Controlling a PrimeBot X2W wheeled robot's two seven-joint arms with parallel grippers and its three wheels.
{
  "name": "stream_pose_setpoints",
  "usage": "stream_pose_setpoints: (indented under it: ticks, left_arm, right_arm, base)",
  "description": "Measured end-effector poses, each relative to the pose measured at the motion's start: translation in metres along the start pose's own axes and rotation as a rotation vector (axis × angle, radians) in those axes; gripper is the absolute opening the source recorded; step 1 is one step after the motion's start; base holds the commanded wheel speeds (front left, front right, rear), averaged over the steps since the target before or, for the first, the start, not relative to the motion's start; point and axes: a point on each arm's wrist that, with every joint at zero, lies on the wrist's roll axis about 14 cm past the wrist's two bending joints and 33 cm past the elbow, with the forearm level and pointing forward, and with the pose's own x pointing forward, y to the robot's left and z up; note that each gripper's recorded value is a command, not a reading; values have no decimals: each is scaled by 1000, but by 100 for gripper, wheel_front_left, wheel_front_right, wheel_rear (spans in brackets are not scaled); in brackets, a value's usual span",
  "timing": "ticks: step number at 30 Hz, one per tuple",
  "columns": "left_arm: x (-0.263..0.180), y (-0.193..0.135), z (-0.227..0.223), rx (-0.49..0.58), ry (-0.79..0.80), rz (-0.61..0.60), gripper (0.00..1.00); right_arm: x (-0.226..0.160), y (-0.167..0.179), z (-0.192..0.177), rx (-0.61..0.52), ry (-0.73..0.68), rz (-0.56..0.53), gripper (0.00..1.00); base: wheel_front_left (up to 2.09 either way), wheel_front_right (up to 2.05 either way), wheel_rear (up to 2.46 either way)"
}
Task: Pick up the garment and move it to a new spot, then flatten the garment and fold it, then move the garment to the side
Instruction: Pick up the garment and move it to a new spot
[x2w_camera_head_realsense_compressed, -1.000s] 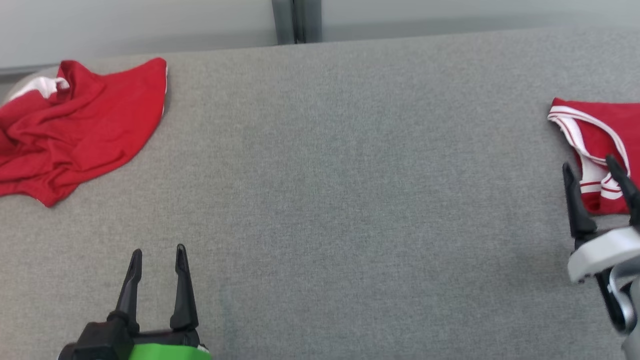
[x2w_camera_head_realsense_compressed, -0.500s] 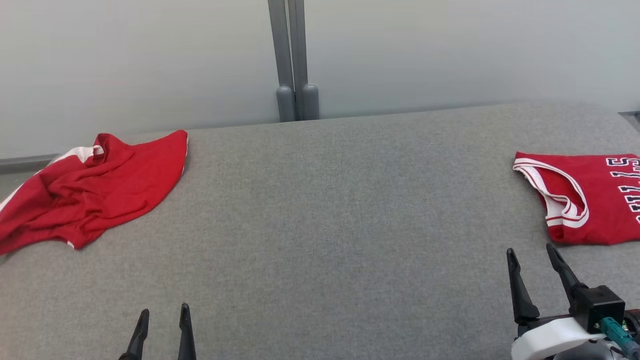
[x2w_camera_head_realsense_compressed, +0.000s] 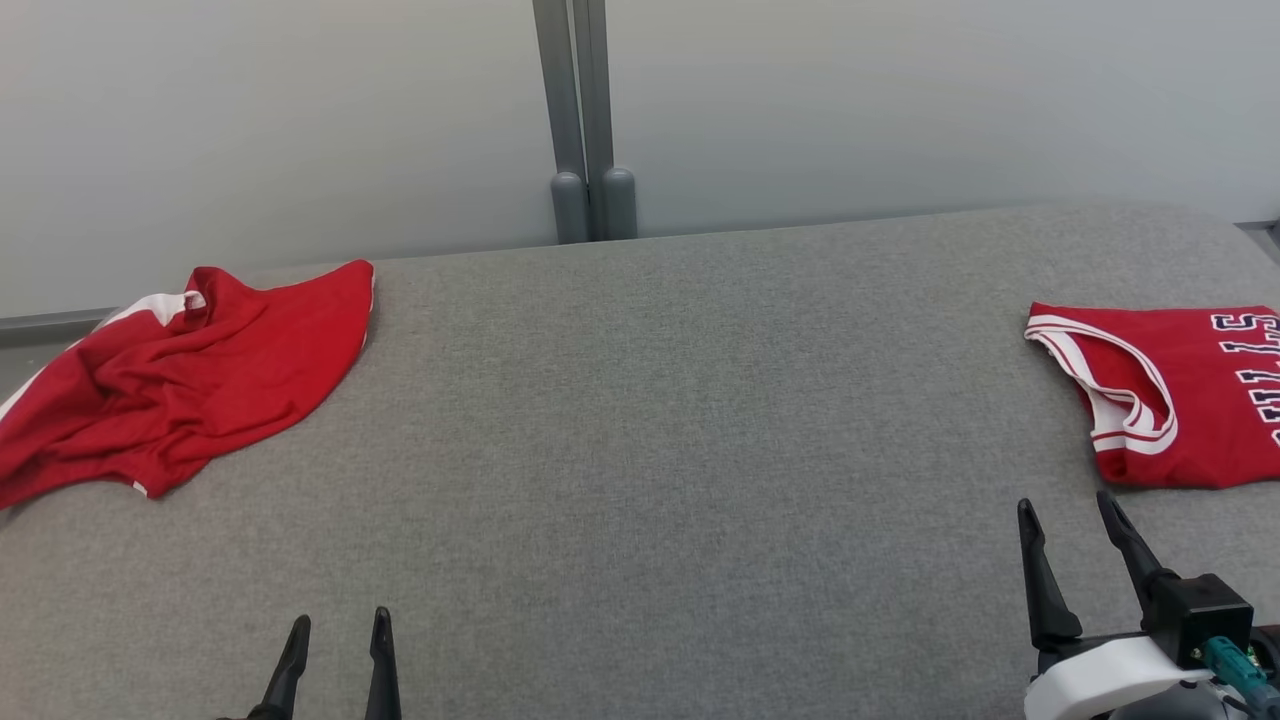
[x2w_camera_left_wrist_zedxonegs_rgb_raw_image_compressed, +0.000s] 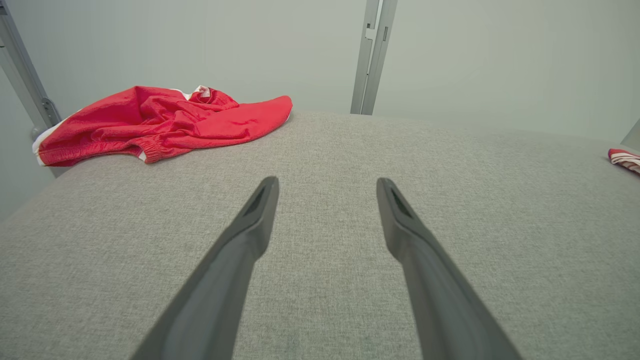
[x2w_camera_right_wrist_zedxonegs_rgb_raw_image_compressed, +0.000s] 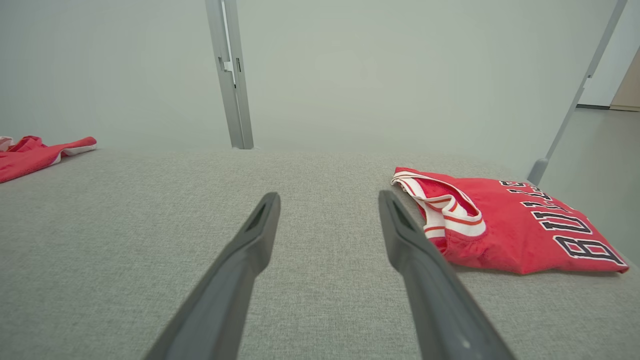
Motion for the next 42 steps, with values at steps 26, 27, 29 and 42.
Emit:
stream_pose_setpoints:
  ticks: [26, 27, 29, 42]
  left_arm:
    - [-71, 79, 28, -42, -128, 329, 100]
    - [-68, 79, 30, -40, -133, 325, 100]
    - [-59, 78, 38, -41, -154, 306, 100]
    - [113, 84, 64, 18, -30, 149, 100]
  right_arm:
    - [34, 134, -9, 57, 31, 387, 100]
    - [35, 133, -10, 56, 35, 388, 100]
    - [38, 132, -13, 50, 40, 390, 100]
    - [134, 135, 2, -34, -100, 490, 100]
  base:
    - [0, 0, 0]
    - [0, 0, 0]
    - [0, 0, 0]
    - [0, 0, 0]
